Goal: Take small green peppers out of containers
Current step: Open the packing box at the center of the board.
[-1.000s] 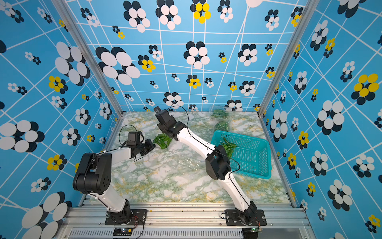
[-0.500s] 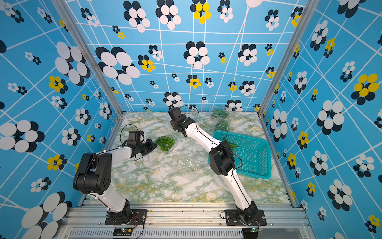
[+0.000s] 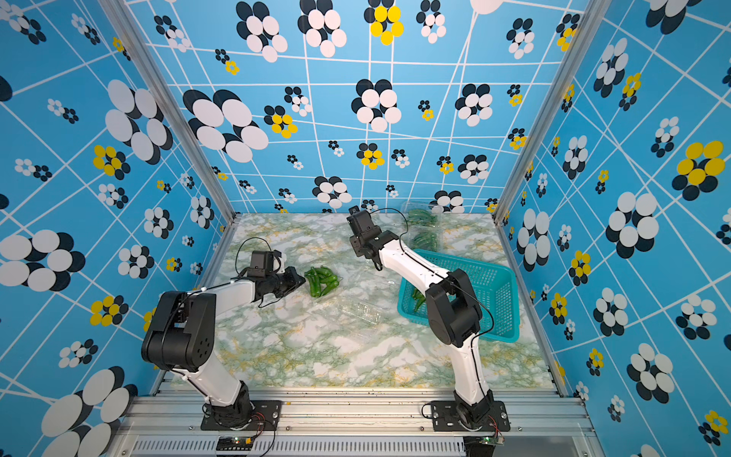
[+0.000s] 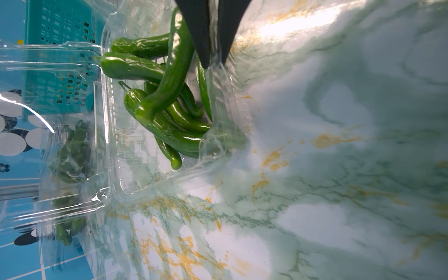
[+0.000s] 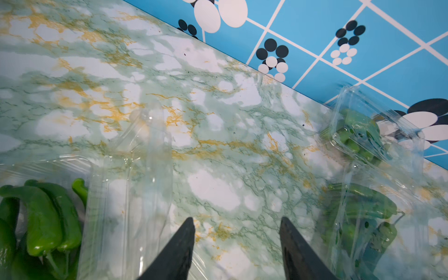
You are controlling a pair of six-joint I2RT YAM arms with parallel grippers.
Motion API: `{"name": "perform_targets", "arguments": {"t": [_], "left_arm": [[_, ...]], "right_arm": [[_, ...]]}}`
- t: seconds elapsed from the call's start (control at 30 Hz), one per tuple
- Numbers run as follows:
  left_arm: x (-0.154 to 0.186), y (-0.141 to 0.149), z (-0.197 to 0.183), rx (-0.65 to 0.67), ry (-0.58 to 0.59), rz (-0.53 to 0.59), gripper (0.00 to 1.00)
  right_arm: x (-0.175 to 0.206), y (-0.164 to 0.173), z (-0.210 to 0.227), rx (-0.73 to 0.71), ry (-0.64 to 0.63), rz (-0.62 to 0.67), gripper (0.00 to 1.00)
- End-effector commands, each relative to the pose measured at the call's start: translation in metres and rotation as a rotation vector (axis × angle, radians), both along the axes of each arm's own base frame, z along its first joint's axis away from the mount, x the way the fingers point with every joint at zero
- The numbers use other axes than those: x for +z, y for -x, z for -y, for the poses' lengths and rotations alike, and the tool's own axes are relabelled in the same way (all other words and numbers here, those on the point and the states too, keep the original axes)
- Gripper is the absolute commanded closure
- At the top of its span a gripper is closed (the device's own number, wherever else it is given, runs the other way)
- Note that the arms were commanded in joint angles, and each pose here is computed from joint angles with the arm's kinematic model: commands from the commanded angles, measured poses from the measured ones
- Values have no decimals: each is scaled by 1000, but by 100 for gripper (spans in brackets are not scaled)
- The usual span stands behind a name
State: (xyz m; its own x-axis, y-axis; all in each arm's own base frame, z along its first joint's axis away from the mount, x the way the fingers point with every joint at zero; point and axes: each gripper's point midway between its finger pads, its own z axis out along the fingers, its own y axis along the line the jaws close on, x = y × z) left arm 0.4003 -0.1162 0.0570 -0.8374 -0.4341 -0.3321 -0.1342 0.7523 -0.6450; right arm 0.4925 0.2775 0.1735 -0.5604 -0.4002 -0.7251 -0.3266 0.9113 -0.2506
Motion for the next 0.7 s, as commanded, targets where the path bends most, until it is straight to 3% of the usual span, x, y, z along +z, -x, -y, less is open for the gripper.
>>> {"name": "perform_targets", "arguments": {"t": [0.0, 0.4, 0.67], "left_arm": [[3, 2, 18, -81, 11, 8, 89], [3, 3, 30, -122, 21, 8, 82], [16, 3, 26, -116, 1, 52, 73]], "right_arm": [[20, 12, 5, 8, -38, 22, 38], [4, 38, 28, -13, -36, -14, 31], [50, 47, 37, -31, -129, 127, 30]]}}
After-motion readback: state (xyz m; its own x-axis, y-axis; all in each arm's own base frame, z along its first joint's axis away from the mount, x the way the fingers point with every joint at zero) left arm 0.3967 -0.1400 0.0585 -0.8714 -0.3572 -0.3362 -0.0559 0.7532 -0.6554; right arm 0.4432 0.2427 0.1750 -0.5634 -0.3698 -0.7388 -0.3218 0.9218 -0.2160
